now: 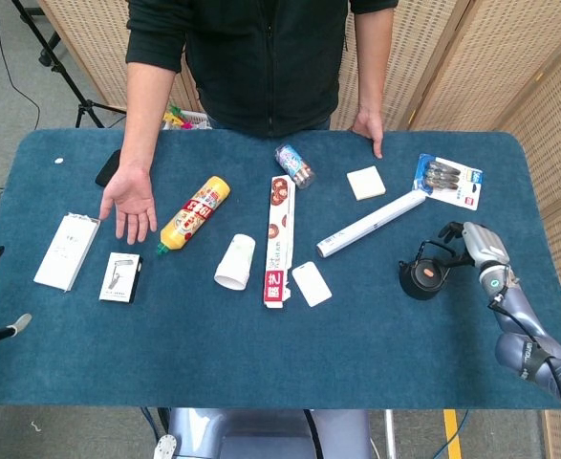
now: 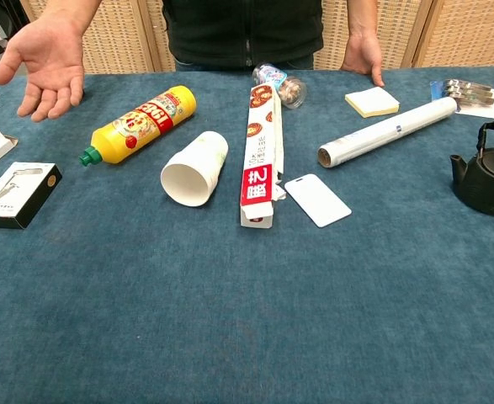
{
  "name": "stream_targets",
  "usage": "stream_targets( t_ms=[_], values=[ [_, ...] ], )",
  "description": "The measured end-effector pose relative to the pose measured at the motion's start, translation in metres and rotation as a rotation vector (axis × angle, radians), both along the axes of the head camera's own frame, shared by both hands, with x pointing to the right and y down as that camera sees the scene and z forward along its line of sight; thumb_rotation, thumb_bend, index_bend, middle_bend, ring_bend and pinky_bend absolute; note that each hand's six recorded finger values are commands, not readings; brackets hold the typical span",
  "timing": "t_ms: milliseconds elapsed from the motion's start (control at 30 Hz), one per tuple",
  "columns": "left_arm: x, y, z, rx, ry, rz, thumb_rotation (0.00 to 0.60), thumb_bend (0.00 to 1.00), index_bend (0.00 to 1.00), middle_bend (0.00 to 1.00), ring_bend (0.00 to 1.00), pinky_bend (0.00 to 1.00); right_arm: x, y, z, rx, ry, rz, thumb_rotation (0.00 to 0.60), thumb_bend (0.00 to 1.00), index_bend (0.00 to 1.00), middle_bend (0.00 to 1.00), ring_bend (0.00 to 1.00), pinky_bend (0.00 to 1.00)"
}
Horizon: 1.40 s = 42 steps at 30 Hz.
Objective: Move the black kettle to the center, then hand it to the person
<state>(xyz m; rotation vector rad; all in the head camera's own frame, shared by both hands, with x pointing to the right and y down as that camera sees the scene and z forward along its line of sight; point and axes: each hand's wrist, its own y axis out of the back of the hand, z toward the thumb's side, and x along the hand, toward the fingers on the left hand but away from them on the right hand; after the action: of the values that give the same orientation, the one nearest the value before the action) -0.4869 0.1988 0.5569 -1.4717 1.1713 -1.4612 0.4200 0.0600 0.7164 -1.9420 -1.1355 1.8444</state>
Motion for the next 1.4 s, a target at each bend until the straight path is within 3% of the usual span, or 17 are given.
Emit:
stream_targets(
  t_ms=[133, 233, 467, 867, 1133, 1400],
  values=[
    [0.0, -0.001, 0.001, -0.006, -0.001, -0.004, 0.6, 0.0, 0.01, 0.0, 0.0, 0.11, -0.004, -0.002, 0.002, 0.03, 0.006, -0.01, 0.6, 0.62, 0.63, 0.67, 0.54, 0.21],
    [0.0, -0.001, 0.001, -0.006, 0.002, -0.004, 0.6, 0.0, 0.01, 0.0, 0.0, 0.11, -0.007, -0.002, 0.0, 0.059, -0.005, -0.019, 0.6, 0.67, 0.65, 0.69, 0.55, 0.22],
    [0.0, 0.0, -0.001, -0.004, 0.016, 0.0, 0.6, 0.0, 0.01, 0.0, 0.0, 0.11, -0.025, 0.004, -0.013, 0.103, -0.088, -0.056, 0.6, 0.67, 0.65, 0.69, 0.55, 0.24],
    [-0.002, 0.001, -0.007, 0.001, 0.04, 0.002, 0.6, 0.0, 0.01, 0.0, 0.0, 0.11, -0.086, 0.006, -0.071, 0.263, -0.293, -0.205, 0.6, 0.67, 0.66, 0.69, 0.55, 0.26],
    [-0.003, 0.001, -0.009, 0.001, 0.057, 0.001, 0.6, 0.0, 0.01, 0.0, 0.0, 0.11, -0.156, 0.004, -0.096, 0.286, -0.424, -0.304, 0.6, 0.67, 0.66, 0.69, 0.55, 0.26],
    [-0.007, 0.001, -0.011, -0.002, 0.074, -0.005, 0.6, 0.0, 0.01, 0.0, 0.0, 0.11, -0.227, -0.005, -0.108, 0.297, -0.465, -0.385, 0.6, 0.67, 0.66, 0.69, 0.55, 0.26]
  ],
)
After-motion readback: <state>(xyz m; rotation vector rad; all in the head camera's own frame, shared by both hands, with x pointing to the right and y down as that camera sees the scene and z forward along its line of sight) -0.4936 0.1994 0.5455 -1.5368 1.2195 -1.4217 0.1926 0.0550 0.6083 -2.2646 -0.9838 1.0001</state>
